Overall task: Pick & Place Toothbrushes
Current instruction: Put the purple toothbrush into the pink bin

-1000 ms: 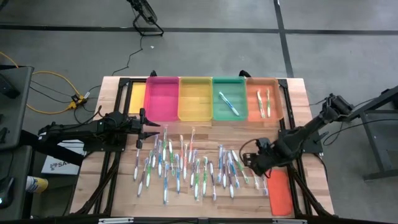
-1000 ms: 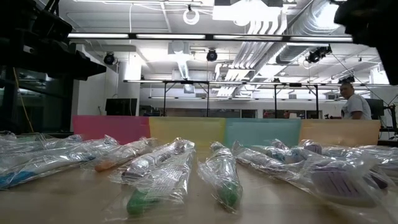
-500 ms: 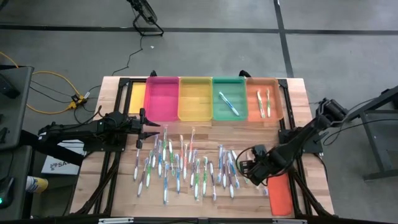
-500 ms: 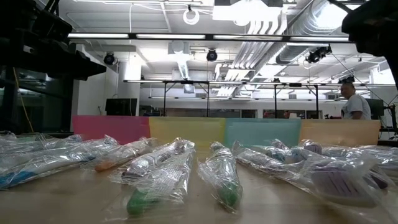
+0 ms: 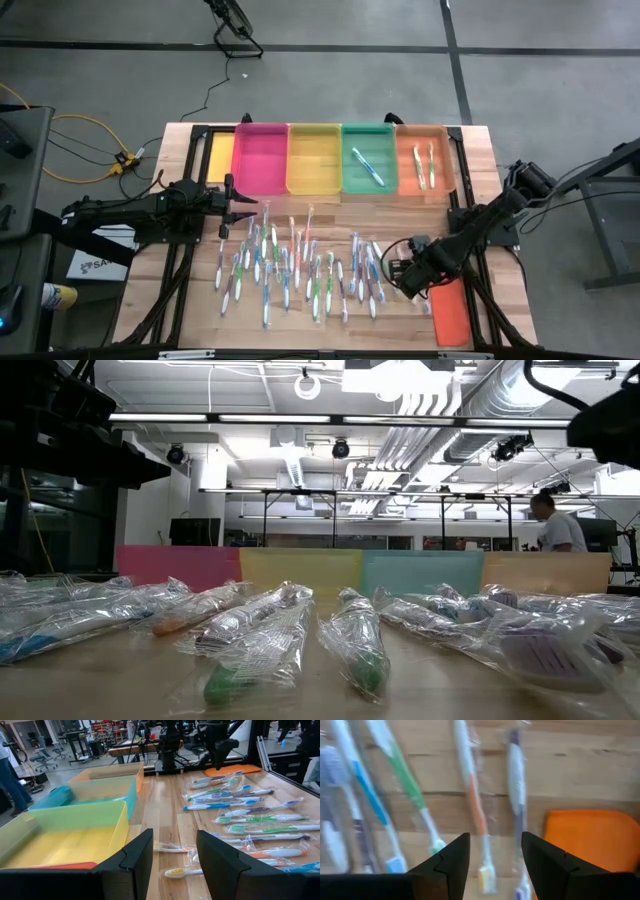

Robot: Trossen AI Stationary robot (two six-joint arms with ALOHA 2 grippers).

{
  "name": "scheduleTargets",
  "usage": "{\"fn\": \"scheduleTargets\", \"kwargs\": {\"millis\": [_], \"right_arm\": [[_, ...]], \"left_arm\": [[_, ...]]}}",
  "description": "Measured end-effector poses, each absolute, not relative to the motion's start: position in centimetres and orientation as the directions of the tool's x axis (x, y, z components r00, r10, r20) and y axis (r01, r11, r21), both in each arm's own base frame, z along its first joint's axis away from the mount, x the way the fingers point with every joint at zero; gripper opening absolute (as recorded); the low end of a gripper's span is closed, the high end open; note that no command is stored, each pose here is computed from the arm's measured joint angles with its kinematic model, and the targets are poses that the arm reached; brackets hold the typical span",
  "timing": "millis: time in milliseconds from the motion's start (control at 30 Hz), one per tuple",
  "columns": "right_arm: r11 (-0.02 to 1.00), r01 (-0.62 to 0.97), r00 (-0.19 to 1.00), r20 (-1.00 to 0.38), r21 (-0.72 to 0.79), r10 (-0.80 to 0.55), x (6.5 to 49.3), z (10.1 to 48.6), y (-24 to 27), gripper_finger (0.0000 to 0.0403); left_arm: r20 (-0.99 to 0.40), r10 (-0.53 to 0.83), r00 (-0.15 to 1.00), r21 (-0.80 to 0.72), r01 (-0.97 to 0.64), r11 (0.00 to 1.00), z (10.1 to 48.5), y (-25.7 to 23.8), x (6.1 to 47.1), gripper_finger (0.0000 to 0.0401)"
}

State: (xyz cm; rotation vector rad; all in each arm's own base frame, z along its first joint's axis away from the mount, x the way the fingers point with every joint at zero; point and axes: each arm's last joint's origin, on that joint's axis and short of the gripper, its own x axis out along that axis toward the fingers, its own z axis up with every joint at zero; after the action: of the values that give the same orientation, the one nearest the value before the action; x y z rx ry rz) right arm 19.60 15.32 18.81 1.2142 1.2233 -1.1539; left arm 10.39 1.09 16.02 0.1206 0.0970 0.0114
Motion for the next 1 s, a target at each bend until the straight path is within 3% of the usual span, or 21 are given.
{"fn": "scheduleTargets", "kwargs": {"millis": [500,867,1000], "right_arm": [[0.058,0.992,-0.104,-0.99,-0.11,-0.092,17.3,17.3,16.2,0.0171],[0.087,0.993,-0.073,-0.994,-0.08,-0.078,17.1,16.3,16.2,0.0171],[0.096,0.995,0.001,-0.996,-0.008,-0.092,17.8,16.4,16.0,0.0171]], "left_arm": [[-0.096,0.017,0.995,0.121,-0.005,0.993,16.0,1.1,10.4,0.0147],[-0.095,0.017,0.995,0.121,-0.005,0.993,16.0,1.1,10.4,0.0147],[-0.096,0.017,0.995,0.121,-0.006,0.993,16.0,1.1,10.4,0.0147]]}}
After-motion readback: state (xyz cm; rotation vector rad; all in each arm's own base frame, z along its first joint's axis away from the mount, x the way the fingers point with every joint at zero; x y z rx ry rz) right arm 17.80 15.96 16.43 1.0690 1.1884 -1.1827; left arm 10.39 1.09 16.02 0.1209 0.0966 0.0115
